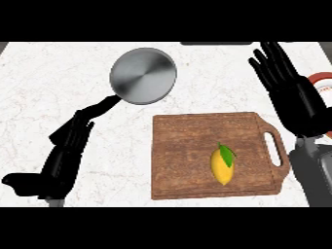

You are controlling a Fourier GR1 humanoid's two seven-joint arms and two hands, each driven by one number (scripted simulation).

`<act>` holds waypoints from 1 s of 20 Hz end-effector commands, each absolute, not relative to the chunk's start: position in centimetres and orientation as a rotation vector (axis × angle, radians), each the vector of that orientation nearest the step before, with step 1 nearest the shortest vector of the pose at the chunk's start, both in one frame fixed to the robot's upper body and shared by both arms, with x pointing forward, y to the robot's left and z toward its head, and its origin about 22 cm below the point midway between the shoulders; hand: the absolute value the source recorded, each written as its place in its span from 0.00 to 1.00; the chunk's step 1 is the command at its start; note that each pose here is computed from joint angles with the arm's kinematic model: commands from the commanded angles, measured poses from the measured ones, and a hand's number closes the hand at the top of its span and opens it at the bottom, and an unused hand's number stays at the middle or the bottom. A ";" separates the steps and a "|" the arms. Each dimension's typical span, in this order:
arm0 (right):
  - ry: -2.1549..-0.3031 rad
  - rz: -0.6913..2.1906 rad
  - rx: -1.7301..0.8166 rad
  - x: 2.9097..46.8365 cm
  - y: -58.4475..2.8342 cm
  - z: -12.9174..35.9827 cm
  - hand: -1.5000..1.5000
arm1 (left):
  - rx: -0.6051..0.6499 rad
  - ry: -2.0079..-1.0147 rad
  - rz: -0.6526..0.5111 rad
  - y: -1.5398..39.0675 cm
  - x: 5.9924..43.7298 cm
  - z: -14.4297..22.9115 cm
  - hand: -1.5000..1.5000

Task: Pick the lemon from the cutting board and place it in the pan

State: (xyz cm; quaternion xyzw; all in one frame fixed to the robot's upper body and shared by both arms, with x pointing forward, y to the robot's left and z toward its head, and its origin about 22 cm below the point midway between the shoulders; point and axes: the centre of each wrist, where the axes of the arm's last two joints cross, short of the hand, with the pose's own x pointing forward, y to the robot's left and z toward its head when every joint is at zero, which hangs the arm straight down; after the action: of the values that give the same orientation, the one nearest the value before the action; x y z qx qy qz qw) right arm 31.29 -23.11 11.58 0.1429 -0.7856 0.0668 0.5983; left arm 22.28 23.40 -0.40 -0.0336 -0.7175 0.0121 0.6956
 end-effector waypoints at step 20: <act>-1.999 0.215 -0.164 20.5 -24.1 7.7 0.00 | 0.506 -1.179 -0.082 34.7 25.6 0.4 0.50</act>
State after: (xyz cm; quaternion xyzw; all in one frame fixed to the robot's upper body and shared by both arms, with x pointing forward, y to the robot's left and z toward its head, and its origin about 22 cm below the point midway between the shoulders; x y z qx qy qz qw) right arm 22.49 -23.80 5.87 -0.0454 -0.8383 0.0384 0.5420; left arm 25.04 35.39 0.74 0.2309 -0.5607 -0.0315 0.7946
